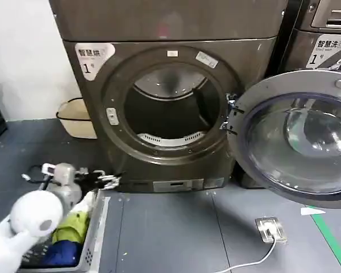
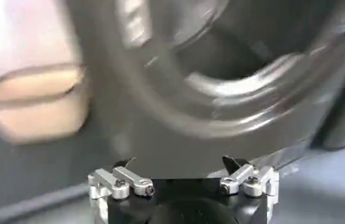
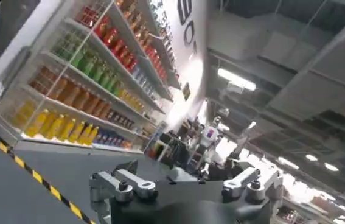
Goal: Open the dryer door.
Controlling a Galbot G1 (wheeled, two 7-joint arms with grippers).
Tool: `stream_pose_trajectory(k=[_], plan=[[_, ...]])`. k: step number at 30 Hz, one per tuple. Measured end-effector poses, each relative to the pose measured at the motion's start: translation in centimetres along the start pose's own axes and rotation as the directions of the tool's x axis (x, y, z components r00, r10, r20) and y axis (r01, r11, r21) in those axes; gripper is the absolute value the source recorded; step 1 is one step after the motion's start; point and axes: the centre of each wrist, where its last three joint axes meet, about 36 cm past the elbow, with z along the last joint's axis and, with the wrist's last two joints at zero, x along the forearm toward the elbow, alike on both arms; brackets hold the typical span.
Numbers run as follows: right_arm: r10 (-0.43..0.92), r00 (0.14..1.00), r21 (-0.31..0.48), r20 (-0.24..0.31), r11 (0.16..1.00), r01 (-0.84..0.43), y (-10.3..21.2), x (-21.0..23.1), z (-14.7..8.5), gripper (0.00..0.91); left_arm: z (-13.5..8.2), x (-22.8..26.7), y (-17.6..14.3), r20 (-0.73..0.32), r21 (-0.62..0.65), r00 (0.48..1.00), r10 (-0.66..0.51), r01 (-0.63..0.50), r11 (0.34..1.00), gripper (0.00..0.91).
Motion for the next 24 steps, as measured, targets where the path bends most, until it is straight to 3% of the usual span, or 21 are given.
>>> stream_pose_trajectory(k=[4, 15, 24], plan=[[-0.024, 1.000, -0.016, 0.004, 1.000, 0.024, 1.2, -0.1, 0.0, 0.907, -1.2, 0.7, 2.1, -0.048, 0.134, 0.996, -0.071, 0.077, 0.988, 0.907], [-0.092, 0.995, -0.071, 0.029, 0.993, 0.094, 4.4, -0.1, -0.8, 0.907, -3.1, 0.8, 7.8, -0.237, 0.368, 0.967, -0.091, 0.176, 0.913, 0.907], [-0.133, 0.990, -0.093, 0.048, 0.986, 0.137, 6.3, -0.7, -0.6, 0.907, -3.5, 0.5, 10.7, -0.385, 0.433, 0.919, -0.083, 0.260, 0.863, 0.907]])
